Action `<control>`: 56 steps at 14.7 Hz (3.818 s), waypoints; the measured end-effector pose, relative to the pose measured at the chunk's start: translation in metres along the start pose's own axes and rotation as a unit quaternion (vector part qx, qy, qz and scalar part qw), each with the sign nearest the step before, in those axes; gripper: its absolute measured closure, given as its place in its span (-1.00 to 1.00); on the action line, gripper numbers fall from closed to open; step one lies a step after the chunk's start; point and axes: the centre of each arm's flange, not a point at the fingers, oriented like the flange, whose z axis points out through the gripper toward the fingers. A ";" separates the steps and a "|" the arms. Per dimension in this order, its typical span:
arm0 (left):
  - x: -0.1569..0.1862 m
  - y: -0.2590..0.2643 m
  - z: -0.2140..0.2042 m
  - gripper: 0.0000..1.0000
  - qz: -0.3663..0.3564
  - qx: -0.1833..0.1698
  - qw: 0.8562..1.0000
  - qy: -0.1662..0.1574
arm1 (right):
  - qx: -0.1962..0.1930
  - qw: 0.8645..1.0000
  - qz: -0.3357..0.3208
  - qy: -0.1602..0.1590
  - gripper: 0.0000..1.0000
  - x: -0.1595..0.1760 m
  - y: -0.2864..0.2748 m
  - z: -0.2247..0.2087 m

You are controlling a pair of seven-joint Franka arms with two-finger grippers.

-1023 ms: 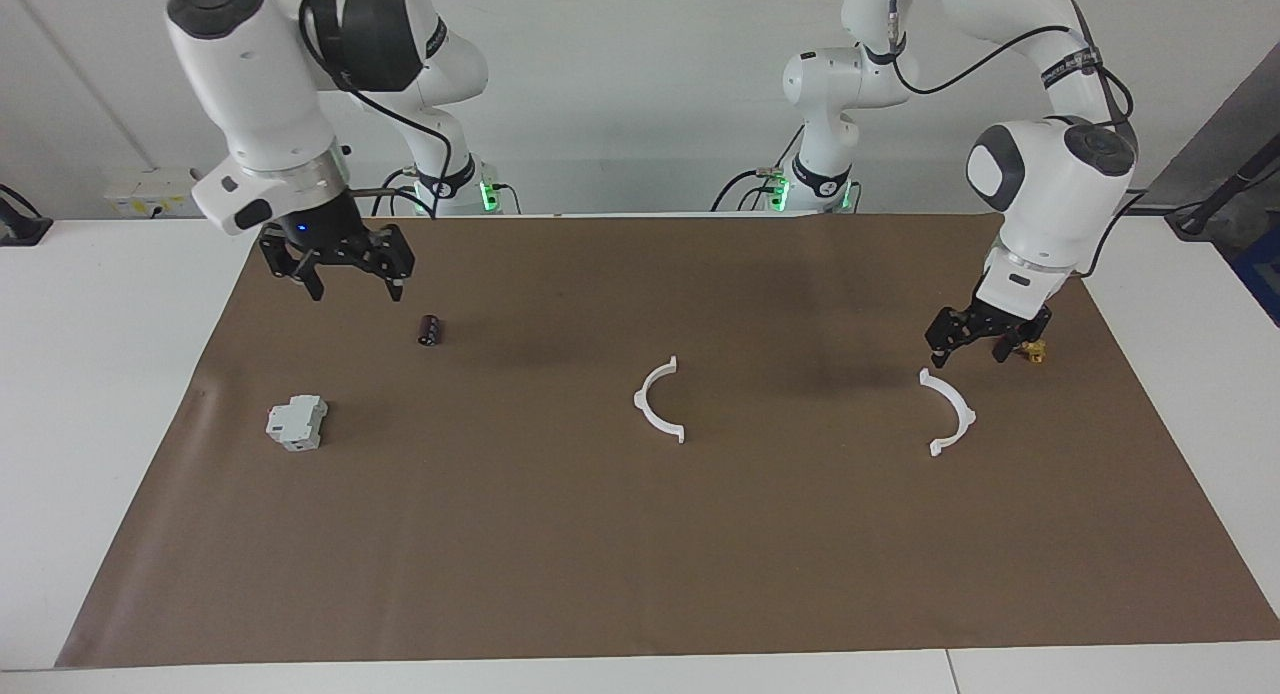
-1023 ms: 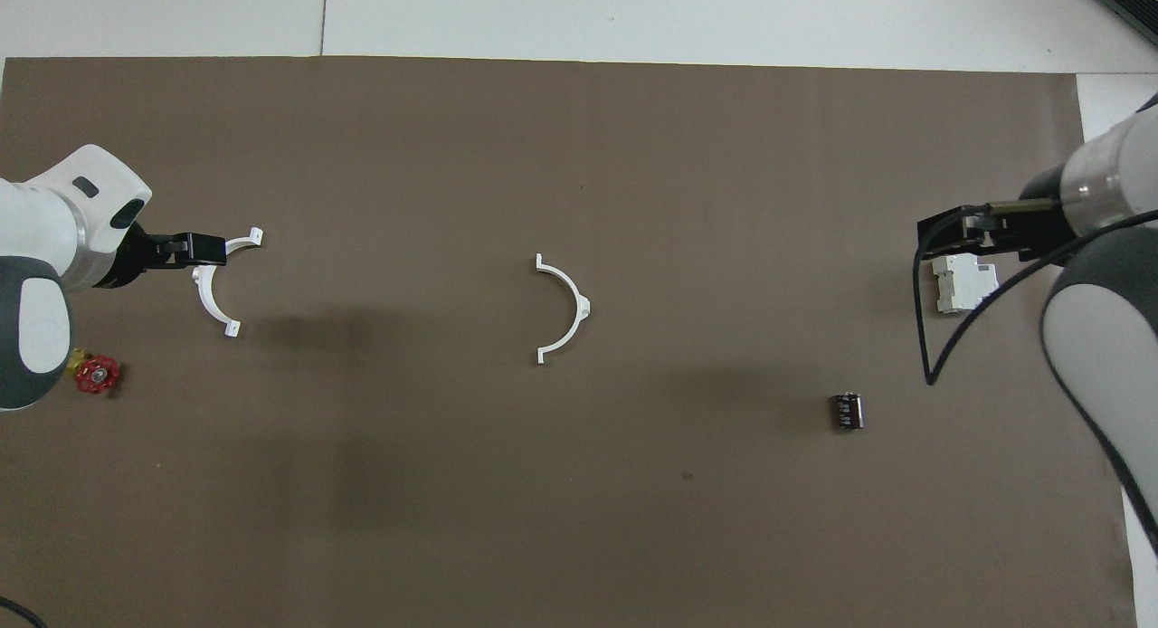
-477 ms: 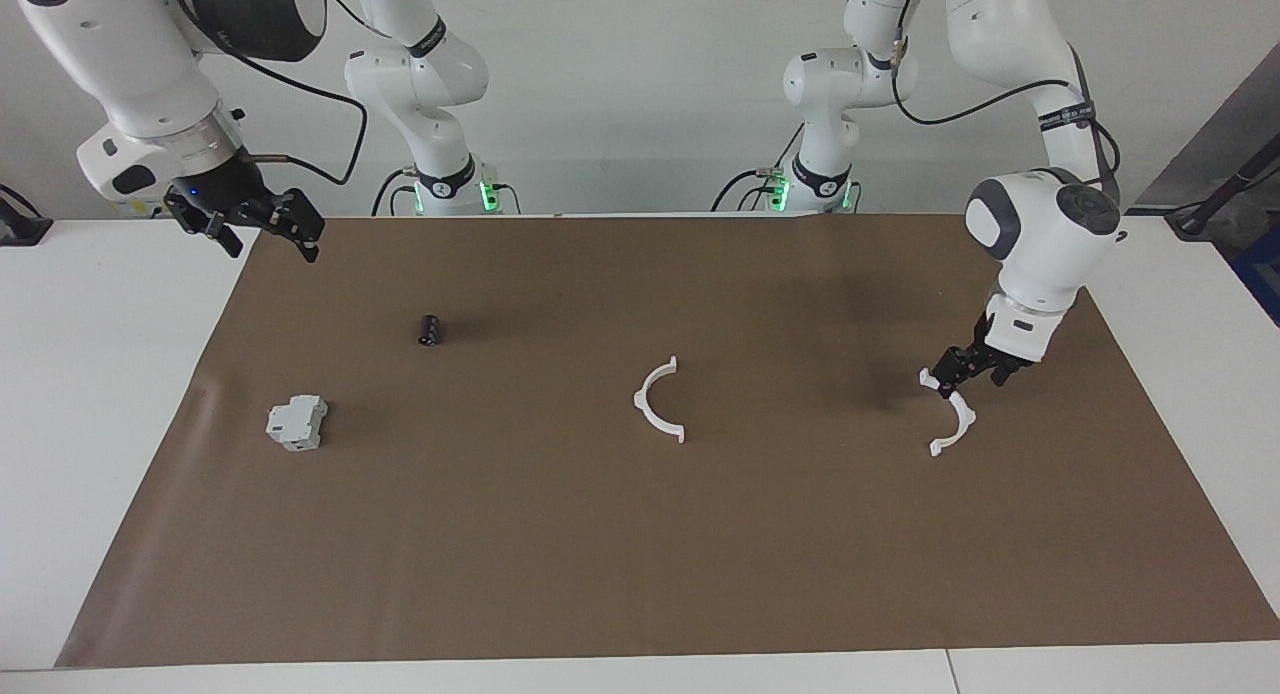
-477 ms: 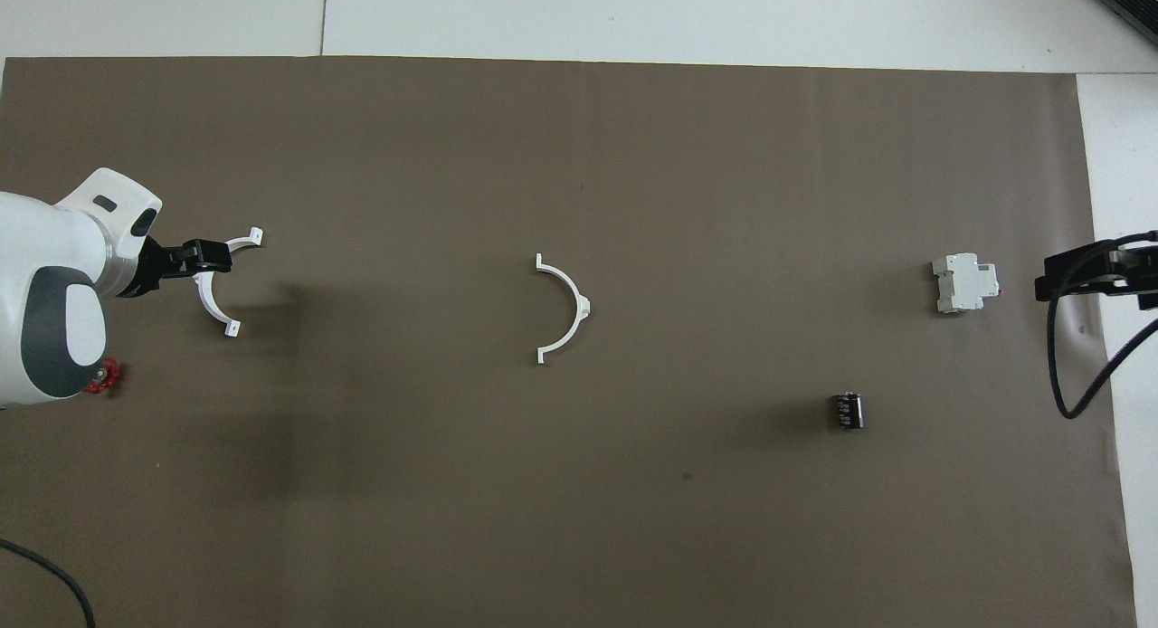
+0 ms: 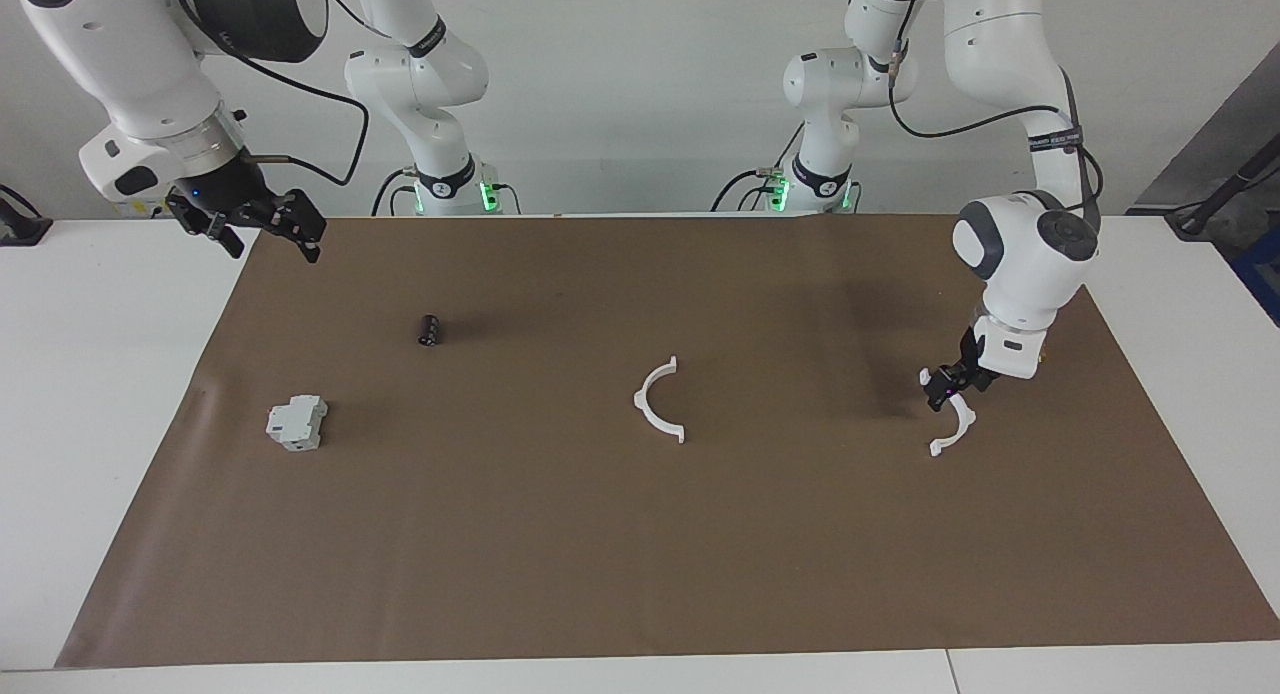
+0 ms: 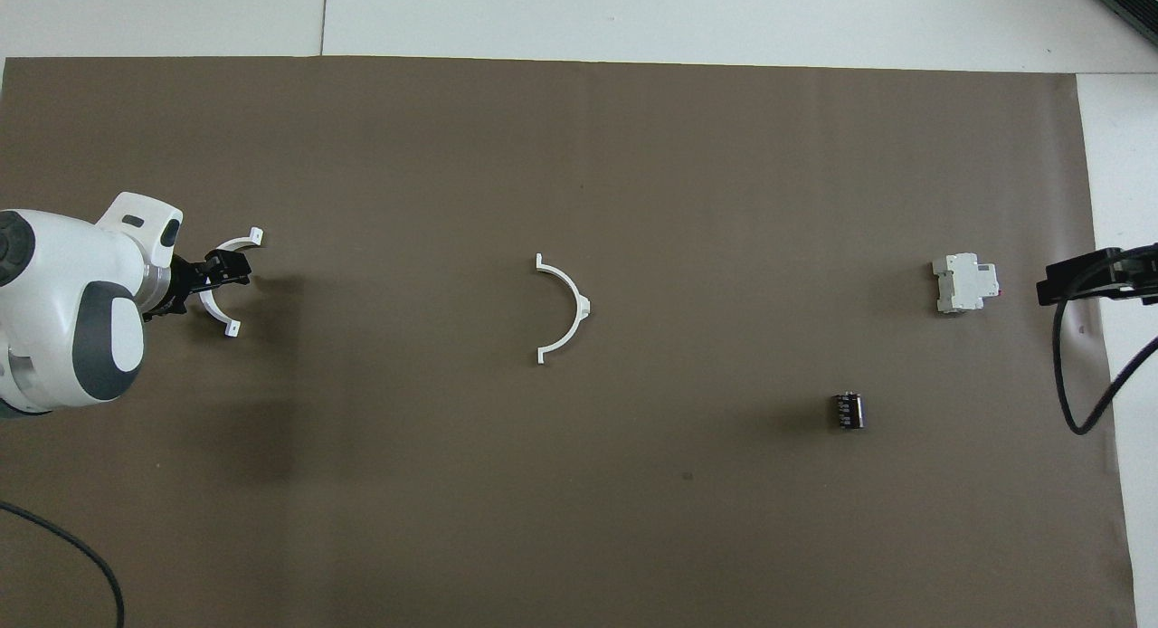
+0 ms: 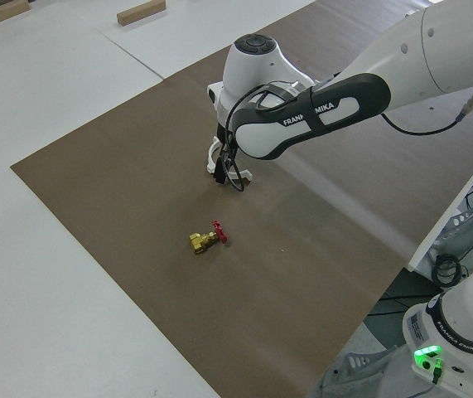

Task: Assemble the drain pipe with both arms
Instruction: 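Grasp the other white clamp half with the left gripper, then carry the clamp half to the placed half with the left gripper, then align and press the held half onto the placed half, left gripper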

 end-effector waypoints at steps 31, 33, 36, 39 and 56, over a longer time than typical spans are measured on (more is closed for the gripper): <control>-0.125 0.253 -0.080 0.86 -0.097 -0.004 0.995 -0.025 | -0.009 1.000 0.006 0.000 -1.00 -0.007 -0.030 -0.014; -0.133 0.261 -0.083 0.86 -0.093 -0.005 0.995 -0.026 | -0.009 1.000 0.006 0.000 -1.00 -0.007 -0.030 -0.014; -0.156 0.279 -0.080 0.86 -0.108 -0.012 0.994 -0.022 | -0.009 1.000 0.006 0.000 -1.00 -0.007 -0.030 -0.014; -0.190 0.294 -0.062 0.86 -0.119 -0.021 0.993 -0.019 | -0.009 1.000 0.006 0.000 -1.00 -0.007 -0.030 -0.014; -0.237 0.303 -0.011 0.86 -0.132 -0.040 0.990 -0.012 | -0.009 1.000 0.006 0.000 -1.00 -0.007 -0.030 -0.014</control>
